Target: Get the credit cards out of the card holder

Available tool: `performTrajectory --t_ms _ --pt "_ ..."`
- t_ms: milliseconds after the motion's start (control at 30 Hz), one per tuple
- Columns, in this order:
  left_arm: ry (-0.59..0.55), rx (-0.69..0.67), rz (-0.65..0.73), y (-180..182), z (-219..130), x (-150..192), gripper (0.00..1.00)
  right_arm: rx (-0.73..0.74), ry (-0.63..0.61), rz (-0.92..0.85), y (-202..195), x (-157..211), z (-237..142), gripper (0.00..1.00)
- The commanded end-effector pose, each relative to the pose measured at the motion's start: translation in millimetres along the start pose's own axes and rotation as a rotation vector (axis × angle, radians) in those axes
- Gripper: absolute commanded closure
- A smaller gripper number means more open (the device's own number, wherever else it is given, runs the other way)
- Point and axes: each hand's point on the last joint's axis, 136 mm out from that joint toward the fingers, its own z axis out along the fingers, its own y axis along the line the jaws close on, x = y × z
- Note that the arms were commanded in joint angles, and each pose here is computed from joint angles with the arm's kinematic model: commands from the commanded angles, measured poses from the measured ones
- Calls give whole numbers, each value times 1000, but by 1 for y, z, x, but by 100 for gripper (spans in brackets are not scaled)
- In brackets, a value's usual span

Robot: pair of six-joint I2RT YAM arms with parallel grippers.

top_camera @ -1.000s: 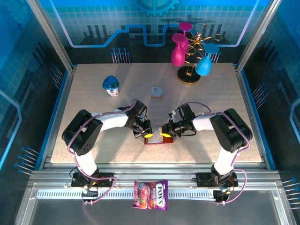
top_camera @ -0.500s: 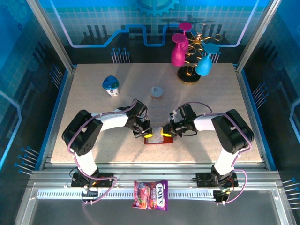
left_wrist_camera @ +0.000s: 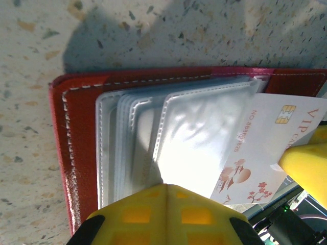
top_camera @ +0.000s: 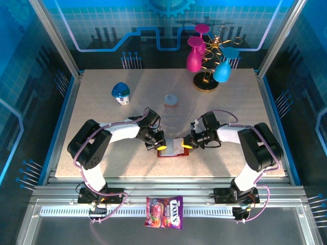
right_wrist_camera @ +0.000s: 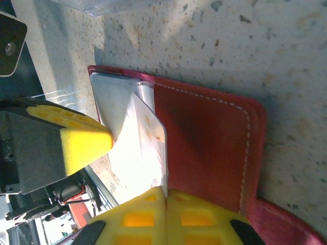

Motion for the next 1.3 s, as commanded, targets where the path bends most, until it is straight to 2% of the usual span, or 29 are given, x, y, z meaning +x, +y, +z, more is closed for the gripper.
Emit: performTrajectory --t_ms 0,267,433,567,733,900,1267 --pt "15 -136 -37 35 4 11 100 64 8 15 -13 5 -7 93" --pt "13 -130 -35 32 3 9 100 74 -2 11 -12 3 -9 93" --pt "6 -114 -30 26 1 7 100 31 0 2 -2 2 -6 92" --pt "-11 -98 -20 17 -5 4 91 8 13 7 4 3 1 91" --pt "-34 -74 -4 3 -18 0 88 -1 20 13 10 6 7 89" --pt "-55 -56 10 -6 -29 -4 86 9 17 19 12 9 7 85" --pt "-69 -23 20 -10 -44 -13 86 51 0 22 17 16 6 86"
